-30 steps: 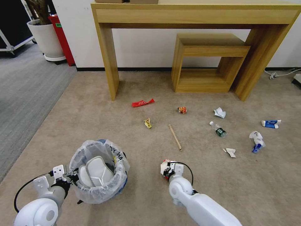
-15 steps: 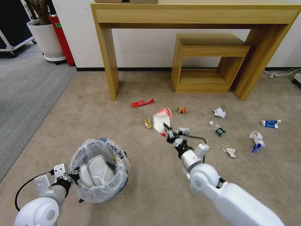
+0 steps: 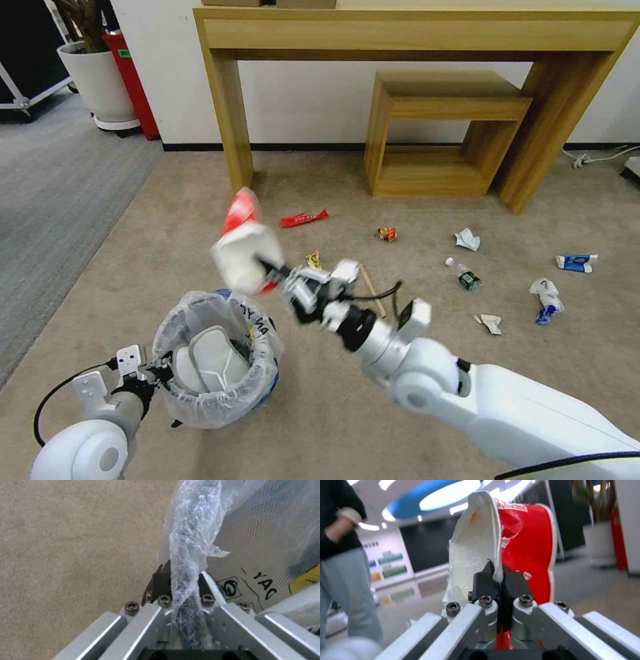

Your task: Pick up the trash bin and place the garbage on the floor into it.

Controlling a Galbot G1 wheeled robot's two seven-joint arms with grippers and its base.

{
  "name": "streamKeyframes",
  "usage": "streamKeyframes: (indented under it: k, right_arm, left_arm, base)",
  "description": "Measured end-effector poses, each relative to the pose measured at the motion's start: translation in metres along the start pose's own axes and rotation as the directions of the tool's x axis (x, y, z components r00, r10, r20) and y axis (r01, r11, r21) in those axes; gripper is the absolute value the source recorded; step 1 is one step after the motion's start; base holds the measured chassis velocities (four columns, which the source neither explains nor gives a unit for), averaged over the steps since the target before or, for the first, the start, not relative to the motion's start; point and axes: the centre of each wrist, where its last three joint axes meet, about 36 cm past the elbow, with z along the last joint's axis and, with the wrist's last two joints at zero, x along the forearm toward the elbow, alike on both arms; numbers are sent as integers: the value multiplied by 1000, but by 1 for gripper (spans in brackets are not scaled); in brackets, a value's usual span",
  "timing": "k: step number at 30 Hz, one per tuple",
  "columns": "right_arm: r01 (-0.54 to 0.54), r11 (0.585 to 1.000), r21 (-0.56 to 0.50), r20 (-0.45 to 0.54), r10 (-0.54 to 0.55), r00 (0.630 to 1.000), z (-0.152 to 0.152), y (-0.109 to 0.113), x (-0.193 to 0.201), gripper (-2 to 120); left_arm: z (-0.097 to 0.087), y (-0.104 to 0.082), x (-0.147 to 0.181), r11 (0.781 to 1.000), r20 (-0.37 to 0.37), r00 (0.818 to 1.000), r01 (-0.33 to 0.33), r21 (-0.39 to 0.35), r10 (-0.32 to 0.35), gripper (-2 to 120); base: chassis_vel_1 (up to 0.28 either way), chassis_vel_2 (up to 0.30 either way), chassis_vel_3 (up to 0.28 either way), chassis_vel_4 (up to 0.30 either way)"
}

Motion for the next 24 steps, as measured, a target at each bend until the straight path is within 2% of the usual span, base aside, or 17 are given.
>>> streamKeyframes:
  k: [3,8,24]
  right_arm:
    - [-28,1000,0,-87,28,996,14,-8,-11,0]
    - [-36,999,9,-161,37,986,28,-12,-25,0]
    - [-107,994,10,-282,106,954,69,-15,-32,0]
  left_arm:
    - [-1,-2,2,1000,6,1000,-6,6,6,1]
    - [-1,-4,5,1000,12,1000,-13,15,13,1]
    - [-3,-4,8,999,29,999,-26,29,25,1]
  base:
    - [0,0,0,0]
    - [0,0,0,0]
    - [0,0,0,0]
